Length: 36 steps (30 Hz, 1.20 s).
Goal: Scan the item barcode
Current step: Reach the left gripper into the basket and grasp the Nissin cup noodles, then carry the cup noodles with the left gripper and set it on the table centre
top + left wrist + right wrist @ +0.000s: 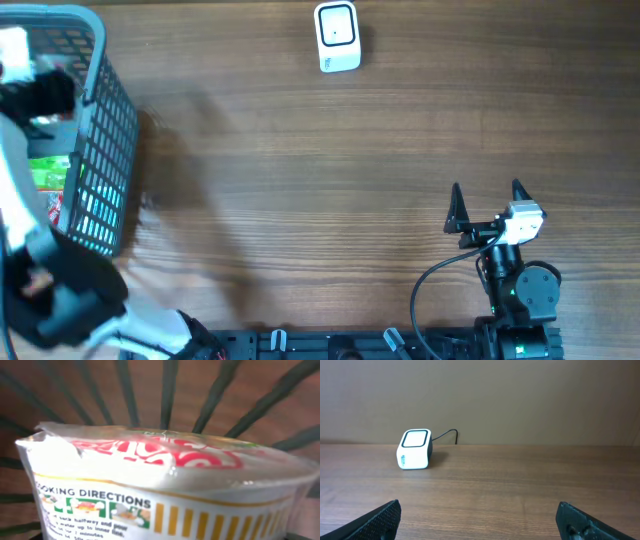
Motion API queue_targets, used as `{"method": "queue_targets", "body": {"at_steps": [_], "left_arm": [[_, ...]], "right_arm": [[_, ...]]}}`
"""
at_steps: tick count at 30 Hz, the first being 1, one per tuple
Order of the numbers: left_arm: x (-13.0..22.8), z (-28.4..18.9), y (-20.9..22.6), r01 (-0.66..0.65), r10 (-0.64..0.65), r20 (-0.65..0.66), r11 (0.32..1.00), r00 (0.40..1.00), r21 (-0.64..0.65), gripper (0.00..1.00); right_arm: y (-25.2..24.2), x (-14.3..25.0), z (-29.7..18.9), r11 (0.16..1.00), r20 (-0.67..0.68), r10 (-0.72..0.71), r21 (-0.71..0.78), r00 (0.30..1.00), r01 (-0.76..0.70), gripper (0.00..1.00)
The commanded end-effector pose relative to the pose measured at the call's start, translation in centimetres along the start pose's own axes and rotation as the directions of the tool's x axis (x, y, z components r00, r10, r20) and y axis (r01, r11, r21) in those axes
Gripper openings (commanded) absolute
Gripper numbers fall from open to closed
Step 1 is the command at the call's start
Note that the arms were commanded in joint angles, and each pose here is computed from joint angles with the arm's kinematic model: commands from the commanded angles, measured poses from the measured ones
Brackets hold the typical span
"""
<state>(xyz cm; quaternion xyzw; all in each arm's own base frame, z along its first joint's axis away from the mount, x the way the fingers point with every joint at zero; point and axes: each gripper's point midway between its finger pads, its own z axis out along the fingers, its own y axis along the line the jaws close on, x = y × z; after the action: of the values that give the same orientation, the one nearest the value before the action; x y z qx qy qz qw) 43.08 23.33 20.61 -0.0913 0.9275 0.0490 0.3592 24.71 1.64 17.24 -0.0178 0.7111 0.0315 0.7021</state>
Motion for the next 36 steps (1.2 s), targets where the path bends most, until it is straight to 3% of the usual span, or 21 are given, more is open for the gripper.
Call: {"method": "queue_targets", "body": {"at_steps": [1,5,7,12,14,17,19,24,26,32,35,36], "left_arm": [[-5.6,-9.6,-0.4,0.1,-0.084,0.246,0.994,0.966,-0.05,0.72],[-8.1,-16.5,-3.7,0.132,-0.12,0.391,0.991,0.912,-0.005,0.69],[-8.8,-20.0,-8.1,0.11,-0.134,0.439,0.991,0.888,0.078,0.69],[-6.1,-22.5,-17.4,0.065,-0.161,0.348,0.96,0.923,0.272,0.68],[-2.8,-21.4,-21.1,0.094,-0.162,0.189,0.942,0.969,0.321,0.7],[2.4,-18.5,-24.5,0.13,-0.121,-0.051,0.956,0.991,0.263,0.73],[6.5,-16.0,-28.5,0.123,-0.059,-0.246,0.96,0.967,0.252,0.73],[13.4,-10.8,-37.2,0.016,0.112,-0.463,0.965,0.879,0.263,0.7],[17.2,-8.0,-41.2,-0.07,0.215,-0.517,0.956,0.829,0.285,0.69],[25.2,-2.3,-48.8,-0.133,0.292,-0.564,0.943,0.773,0.307,0.68],[26.9,-1.5,-50.1,-0.149,0.311,-0.561,0.937,0.767,0.315,0.68],[27.0,-1.4,-50.4,-0.149,0.312,-0.558,0.936,0.769,0.319,0.72]], "right_arm": [[0.3,-0.2,0.0,1.0,0.008,-0.017,-0.015,1.0,0.017,1.0],[0.3,-0.2,0.0,1.0,0.008,-0.017,-0.015,1.0,0.017,1.0],[0.3,-0.2,0.0,1.0,0.008,-0.017,-0.015,1.0,0.017,1.0],[0.3,-0.2,0.0,1.0,0.008,-0.018,-0.015,1.0,0.018,1.0],[0.3,-0.2,0.0,1.0,0.008,-0.017,-0.015,1.0,0.017,1.0],[0.3,-0.2,0.0,1.0,0.008,-0.017,-0.015,1.0,0.017,1.0],[0.3,-0.2,0.0,1.0,0.008,-0.017,-0.015,1.0,0.017,1.0],[0.3,-0.2,0.0,1.0,0.008,-0.017,-0.015,1.0,0.017,1.0],[0.3,-0.2,0.0,1.0,0.008,-0.017,-0.015,1.0,0.017,1.0],[0.3,-0.2,0.0,1.0,0.008,-0.017,-0.015,1.0,0.017,1.0],[0.3,-0.2,0.0,1.0,0.008,-0.017,-0.015,1.0,0.017,1.0],[0.3,-0.2,0.0,1.0,0.008,-0.017,-0.015,1.0,0.017,1.0]]}}
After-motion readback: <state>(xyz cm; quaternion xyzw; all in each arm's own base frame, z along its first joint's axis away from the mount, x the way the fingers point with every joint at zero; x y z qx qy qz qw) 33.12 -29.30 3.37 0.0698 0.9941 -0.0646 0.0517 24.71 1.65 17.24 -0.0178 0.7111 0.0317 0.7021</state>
